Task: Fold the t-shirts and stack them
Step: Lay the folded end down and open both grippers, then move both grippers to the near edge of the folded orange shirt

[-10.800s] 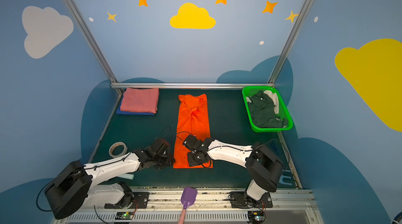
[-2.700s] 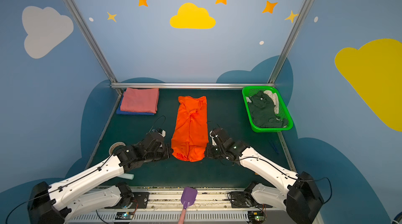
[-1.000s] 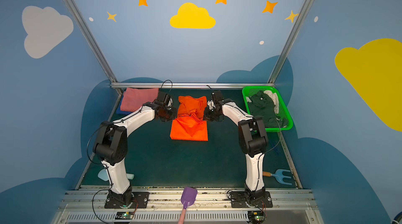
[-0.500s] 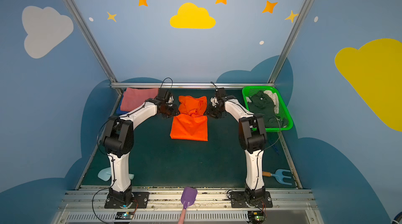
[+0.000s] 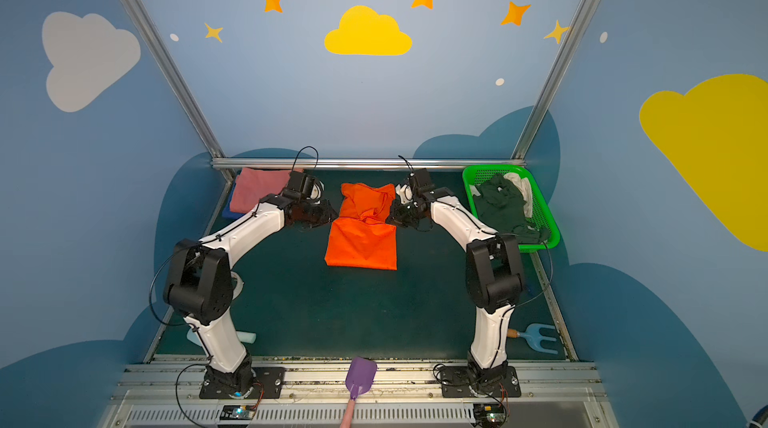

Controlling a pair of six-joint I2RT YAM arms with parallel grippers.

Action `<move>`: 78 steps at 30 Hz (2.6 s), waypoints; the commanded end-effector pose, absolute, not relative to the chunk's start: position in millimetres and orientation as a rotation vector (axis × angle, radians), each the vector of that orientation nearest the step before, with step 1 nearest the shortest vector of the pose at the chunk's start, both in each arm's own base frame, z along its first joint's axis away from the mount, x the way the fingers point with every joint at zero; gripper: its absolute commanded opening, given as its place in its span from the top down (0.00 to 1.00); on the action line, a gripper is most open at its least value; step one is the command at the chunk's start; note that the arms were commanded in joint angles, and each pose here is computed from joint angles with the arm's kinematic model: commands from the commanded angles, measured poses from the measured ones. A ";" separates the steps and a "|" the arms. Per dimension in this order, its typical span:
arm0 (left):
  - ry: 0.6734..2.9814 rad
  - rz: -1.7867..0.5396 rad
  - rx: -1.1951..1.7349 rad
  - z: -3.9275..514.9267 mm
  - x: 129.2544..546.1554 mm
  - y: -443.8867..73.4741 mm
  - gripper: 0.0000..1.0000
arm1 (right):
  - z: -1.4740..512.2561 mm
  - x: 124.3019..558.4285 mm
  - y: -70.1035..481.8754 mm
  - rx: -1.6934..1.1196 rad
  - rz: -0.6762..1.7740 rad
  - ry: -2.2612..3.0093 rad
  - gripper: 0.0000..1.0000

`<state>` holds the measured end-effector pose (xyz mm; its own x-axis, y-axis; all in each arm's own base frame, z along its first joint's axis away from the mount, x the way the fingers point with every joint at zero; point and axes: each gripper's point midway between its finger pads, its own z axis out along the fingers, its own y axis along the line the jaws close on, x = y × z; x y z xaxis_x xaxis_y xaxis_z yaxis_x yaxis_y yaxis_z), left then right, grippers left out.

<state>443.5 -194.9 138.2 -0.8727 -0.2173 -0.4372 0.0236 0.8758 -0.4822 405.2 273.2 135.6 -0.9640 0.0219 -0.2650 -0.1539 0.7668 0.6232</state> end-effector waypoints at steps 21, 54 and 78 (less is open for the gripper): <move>2.626 -0.909 -0.225 42.3 492.2 -213.7 0.89 | 27.4 452.8 270.4 0.051 1.025 2.853 1.00; 2.477 -0.802 -0.170 155.0 422.6 -173.3 0.70 | 132.4 386.6 227.2 -0.019 0.965 2.670 0.86; 2.696 -0.844 -0.396 41.1 338.0 -172.0 0.38 | 41.5 314.4 223.0 0.079 0.866 2.852 0.42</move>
